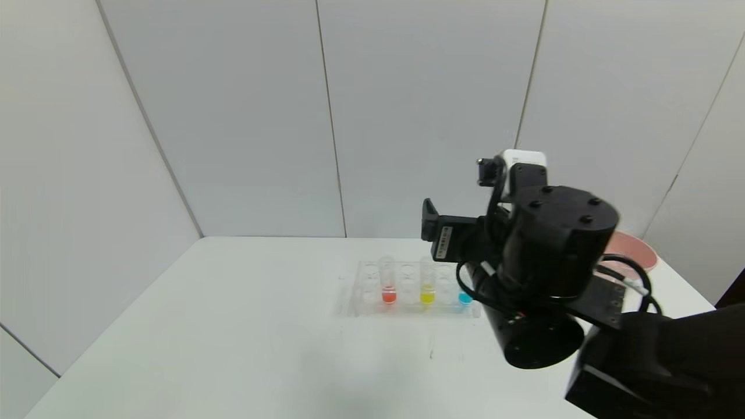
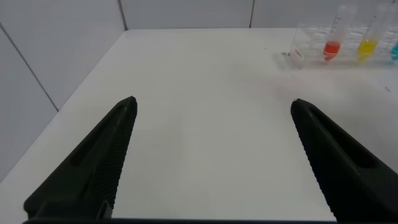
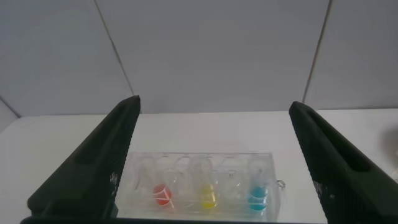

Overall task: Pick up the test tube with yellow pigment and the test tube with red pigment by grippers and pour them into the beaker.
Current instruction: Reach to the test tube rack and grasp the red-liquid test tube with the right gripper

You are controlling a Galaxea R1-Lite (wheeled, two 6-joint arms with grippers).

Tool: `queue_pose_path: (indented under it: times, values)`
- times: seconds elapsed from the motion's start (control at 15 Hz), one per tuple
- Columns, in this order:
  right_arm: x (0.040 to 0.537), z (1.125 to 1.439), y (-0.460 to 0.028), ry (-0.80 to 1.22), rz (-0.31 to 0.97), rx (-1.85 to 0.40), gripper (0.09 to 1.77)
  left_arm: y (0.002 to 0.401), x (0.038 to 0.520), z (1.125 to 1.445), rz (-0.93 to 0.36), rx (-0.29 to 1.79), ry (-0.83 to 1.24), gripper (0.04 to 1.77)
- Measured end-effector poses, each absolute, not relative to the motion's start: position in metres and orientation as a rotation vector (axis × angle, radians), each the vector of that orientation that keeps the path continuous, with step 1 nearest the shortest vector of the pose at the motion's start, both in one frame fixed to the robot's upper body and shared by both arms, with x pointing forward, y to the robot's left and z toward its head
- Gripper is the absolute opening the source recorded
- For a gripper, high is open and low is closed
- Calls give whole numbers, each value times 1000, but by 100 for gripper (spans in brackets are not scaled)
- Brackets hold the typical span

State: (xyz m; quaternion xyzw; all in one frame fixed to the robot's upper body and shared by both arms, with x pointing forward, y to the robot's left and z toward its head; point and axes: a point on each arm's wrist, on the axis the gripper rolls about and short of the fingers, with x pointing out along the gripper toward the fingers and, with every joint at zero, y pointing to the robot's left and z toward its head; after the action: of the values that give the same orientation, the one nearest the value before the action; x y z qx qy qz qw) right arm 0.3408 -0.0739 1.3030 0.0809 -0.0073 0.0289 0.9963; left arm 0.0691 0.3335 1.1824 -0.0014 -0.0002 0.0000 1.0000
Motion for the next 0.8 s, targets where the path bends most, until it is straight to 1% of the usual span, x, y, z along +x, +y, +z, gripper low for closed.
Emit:
queue_pose_path:
  times: [0.33, 0.8]
  values:
    - [360, 1258, -29, 39, 75, 170, 171, 334, 69, 1182, 0, -3, -1, 176]
    - [371, 1210, -2, 99, 95, 135, 171, 334, 69, 1182, 0, -3, -1, 176]
